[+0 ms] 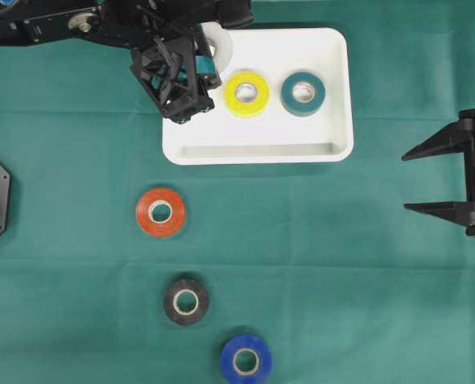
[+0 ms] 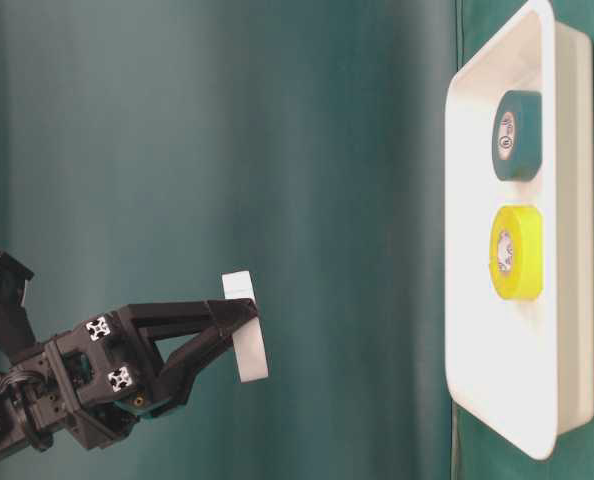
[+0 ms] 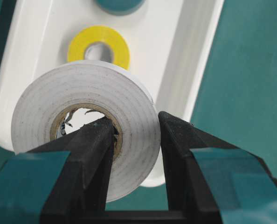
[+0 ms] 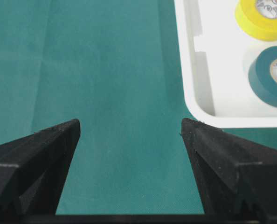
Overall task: Pick up the tape from a random location and place it into the white case.
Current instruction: 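Lower the white roll into the tray left of the yellow roll and release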
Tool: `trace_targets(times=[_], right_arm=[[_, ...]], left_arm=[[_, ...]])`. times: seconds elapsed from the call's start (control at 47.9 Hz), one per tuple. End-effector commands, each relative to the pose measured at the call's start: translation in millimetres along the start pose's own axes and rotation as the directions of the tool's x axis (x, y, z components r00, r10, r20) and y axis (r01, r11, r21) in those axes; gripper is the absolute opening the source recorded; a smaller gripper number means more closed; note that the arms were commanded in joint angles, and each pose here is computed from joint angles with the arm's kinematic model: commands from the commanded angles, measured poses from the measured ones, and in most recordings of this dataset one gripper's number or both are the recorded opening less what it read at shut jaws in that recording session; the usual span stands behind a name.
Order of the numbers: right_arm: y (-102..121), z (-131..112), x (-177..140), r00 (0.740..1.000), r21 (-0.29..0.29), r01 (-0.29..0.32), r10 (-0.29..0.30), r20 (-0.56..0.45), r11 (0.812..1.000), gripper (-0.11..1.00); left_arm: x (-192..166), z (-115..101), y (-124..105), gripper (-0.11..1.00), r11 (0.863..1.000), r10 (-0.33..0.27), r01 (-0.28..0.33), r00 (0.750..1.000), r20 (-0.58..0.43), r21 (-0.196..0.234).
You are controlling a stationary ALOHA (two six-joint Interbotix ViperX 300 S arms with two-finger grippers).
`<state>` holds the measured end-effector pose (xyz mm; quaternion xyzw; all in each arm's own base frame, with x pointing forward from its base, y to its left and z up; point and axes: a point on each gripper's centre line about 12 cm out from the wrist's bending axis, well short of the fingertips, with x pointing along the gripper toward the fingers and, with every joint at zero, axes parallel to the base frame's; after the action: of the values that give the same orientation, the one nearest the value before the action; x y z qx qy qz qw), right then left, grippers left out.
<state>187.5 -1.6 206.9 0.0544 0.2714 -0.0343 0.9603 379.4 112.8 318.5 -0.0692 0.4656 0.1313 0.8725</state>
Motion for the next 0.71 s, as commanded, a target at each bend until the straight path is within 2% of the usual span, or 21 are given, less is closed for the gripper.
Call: trace_targets(times=[0.0,0.689], right_arm=[[1.7,9.9,-1.1,1.0,-0.003,-0.005,0.005,0.024,1.0,0.87],[1.7,9.9,-1.1,1.0,-0.003,-0.005,0.005,0.024,1.0,0.87]], left_arm=[[-16.5,5.8,1.0,0.24,1.0,0.003,-0.003,0.999,0.048,0.0],[-16.0,3.9,1.0,0.24,1.0,0.003,-0.003,0.999,0.034,-0.003]])
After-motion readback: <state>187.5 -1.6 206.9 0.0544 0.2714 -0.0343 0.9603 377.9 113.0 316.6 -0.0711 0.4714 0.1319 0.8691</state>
